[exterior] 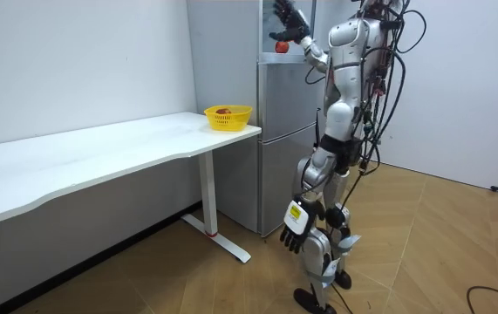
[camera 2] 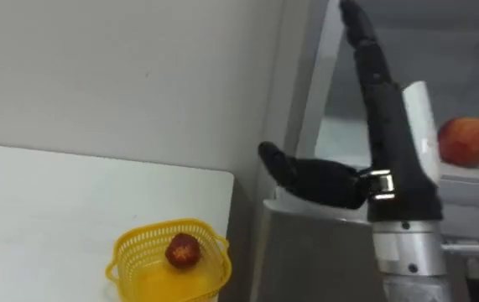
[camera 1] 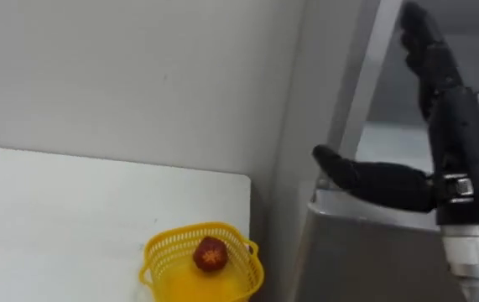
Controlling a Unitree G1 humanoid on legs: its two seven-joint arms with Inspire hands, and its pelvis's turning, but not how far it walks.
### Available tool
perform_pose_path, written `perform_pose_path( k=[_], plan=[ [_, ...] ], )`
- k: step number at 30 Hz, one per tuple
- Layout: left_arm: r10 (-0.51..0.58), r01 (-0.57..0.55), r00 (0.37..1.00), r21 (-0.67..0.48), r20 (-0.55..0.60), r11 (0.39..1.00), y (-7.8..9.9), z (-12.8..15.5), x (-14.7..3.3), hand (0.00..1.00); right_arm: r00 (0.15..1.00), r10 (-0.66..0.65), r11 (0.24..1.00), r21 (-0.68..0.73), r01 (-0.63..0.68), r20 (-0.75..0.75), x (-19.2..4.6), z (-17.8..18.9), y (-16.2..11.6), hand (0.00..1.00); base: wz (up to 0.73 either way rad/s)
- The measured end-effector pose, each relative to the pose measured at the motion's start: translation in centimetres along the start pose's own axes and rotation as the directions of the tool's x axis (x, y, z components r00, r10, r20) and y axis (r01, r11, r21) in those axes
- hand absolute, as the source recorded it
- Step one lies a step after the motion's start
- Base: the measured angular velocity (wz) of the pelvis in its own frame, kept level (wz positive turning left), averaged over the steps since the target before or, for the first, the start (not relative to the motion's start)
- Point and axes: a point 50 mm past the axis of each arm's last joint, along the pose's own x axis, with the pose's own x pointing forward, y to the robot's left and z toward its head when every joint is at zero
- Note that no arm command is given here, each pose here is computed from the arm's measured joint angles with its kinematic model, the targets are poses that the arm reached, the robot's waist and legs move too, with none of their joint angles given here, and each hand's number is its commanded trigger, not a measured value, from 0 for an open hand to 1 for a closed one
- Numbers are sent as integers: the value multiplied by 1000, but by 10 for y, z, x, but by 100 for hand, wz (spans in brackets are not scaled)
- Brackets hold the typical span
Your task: Retrieve from the upper fridge
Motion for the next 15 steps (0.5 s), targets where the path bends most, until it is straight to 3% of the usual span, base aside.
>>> perform_pose_path(
  k=[5,15],
  plan=[
    [8,-8,1000,21,1,1000,-5,2,1,0,998,-43,999,23,42,55,1,11,-3,0,-15],
    [-8,6,1000,53,23,999,-10,8,1,0,998,-53,998,-38,54,25,-8,5,-11,0,-7]
  ],
)
